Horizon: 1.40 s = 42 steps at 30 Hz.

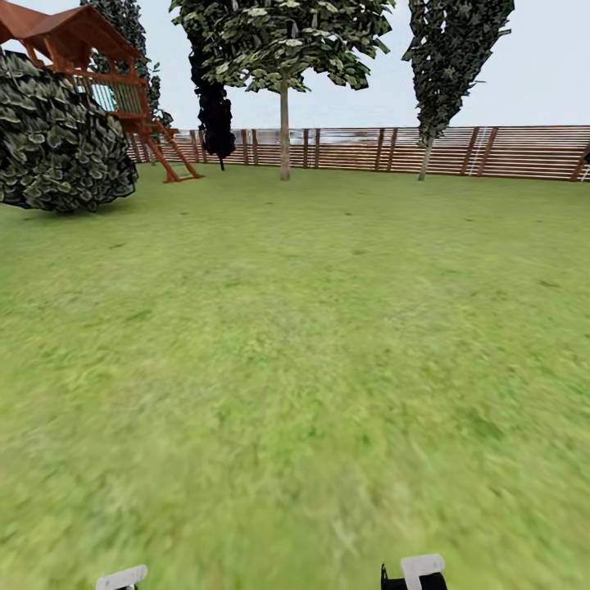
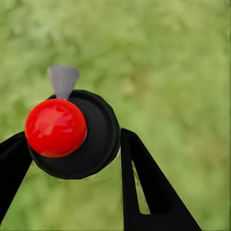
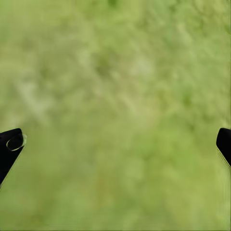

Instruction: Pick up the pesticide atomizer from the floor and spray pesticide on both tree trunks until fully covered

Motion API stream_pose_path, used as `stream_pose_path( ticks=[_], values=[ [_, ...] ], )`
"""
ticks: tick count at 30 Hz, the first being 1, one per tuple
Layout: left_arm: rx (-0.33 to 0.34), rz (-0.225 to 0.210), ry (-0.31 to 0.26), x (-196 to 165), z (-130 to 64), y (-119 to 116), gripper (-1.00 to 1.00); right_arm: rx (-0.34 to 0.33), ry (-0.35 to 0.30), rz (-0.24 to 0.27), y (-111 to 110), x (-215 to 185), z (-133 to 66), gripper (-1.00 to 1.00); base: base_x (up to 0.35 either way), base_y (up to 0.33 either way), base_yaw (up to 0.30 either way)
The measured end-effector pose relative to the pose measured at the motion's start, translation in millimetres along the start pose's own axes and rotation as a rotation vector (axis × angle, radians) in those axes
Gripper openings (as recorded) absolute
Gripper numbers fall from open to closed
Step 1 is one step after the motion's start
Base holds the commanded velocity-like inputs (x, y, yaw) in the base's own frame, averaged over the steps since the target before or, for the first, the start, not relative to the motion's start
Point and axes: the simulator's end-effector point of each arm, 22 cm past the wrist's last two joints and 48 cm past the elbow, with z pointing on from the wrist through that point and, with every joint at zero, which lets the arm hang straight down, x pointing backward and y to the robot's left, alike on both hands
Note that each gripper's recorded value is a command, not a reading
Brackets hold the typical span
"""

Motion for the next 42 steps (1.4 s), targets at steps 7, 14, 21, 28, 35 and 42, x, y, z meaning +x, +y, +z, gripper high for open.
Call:
stream_pose_path(
  ticks=[7, 14, 21, 28, 35, 42],
  values=[
    [0.0, 0.0, 0.0, 0.0, 0.0, -0.1, -1.0, 0.0, -0.001, 0.0, -0.1, -0.2, 0.1, 1.0, 0.338, 0.0, 0.0],
    [0.001, 0.0, 0.001, 0.6, -0.1, -0.4, -1.0, 0.0, 0.0, 0.0, 0.0, -0.1, 0.0, 1.0, 0.338, 0.0, 0.0],
    [0.001, 0.0, 0.001, 0.7, -0.1, -0.4, -1.0, 0.0, 0.0, 0.0, 0.0, -0.1, 0.0, 1.0, 0.338, 0.0, 0.0],
    [0.001, 0.0, 0.001, 0.6, -0.1, -0.3, -1.0, 0.0, 0.0, 0.0, 0.0, -0.1, 0.1, 1.0, 0.338, 0.0, 0.0],
    [0.001, 0.0, 0.001, 0.7, -0.1, -0.4, -1.0, 0.0, 0.0, 0.0, 0.0, 0.0, 0.0, 1.0, 0.338, 0.0, 0.0],
    [-0.001, -0.002, 0.0, 0.0, 0.0, 0.2, -1.0, 0.0, 0.0, 0.0, 0.0, -0.2, 0.1, 1.0, 0.338, 0.0, 0.0]
  ],
)
